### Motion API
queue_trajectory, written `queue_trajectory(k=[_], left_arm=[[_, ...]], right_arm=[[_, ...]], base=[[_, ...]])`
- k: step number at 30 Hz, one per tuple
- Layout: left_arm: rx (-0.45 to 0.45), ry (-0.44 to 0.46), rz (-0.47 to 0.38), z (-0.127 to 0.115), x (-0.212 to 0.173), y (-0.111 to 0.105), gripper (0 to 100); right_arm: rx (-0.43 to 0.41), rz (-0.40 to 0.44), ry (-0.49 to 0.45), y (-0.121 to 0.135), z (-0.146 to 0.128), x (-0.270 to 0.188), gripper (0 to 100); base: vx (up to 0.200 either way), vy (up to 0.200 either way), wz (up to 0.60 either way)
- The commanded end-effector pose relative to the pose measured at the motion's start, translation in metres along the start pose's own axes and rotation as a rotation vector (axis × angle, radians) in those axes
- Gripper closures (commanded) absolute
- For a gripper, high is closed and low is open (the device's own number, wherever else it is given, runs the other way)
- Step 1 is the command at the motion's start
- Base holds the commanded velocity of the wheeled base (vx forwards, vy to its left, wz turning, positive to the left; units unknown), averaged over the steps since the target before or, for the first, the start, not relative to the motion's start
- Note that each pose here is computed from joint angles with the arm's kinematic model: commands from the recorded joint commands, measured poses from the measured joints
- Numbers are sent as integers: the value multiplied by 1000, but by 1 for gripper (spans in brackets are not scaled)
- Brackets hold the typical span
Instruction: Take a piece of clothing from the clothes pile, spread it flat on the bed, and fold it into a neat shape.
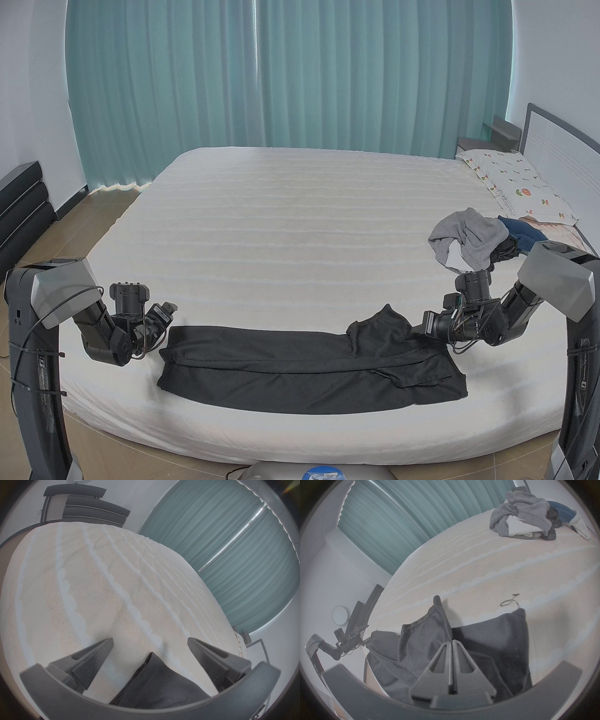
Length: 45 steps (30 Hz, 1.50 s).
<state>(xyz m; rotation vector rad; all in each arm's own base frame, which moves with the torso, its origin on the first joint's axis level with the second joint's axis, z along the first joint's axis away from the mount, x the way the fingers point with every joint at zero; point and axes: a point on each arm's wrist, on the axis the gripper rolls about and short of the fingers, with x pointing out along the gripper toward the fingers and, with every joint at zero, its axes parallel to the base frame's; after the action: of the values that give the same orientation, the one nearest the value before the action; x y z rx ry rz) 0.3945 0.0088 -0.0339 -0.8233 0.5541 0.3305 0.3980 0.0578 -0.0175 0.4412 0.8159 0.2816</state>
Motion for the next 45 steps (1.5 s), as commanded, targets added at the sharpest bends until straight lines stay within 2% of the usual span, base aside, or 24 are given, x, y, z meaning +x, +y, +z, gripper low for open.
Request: queue_trajectory(k=[1,9,20,30,31,35,37,39,40,41,45], left_arm=[[-1,-2,0,0,0,0,0],[1,-1,1,0,0,0,0],[9,-2,4,0,-3,0,0],[21,-16,-14,15,-33,-8,0],[27,-12,-10,14,-35,-7,0],[165,89,55,3,-58,1,0],[198,124,70,-5,-66,2,0],[213,146,74,-12,-71,3,0],[213,146,74,-12,-71,3,0],[226,164,72,-18,-73,1,0],[237,187,78,-25,-76,3,0]], right_arm=[[13,26,-21,1,7,-30,100],[43,21,0,-5,-2,-54,100],[79,-1,53,-17,-18,-60,100],[76,-11,76,-21,-25,-62,100],[75,-12,75,-21,-25,-61,0],[84,-5,64,-16,-23,-62,0],[108,-5,45,-10,-19,-67,0],[165,-11,22,-2,-15,-72,0],[165,-11,22,-2,-15,-72,0],[238,-20,-3,10,-14,-76,0],[297,-46,-9,26,-21,-80,0]], base=[[0,0,0],[0,0,0],[0,0,0],[0,0,0],[0,0,0],[0,0,0],[0,0,0],[0,0,0],[0,0,0],[0,0,0],[0,0,0]])
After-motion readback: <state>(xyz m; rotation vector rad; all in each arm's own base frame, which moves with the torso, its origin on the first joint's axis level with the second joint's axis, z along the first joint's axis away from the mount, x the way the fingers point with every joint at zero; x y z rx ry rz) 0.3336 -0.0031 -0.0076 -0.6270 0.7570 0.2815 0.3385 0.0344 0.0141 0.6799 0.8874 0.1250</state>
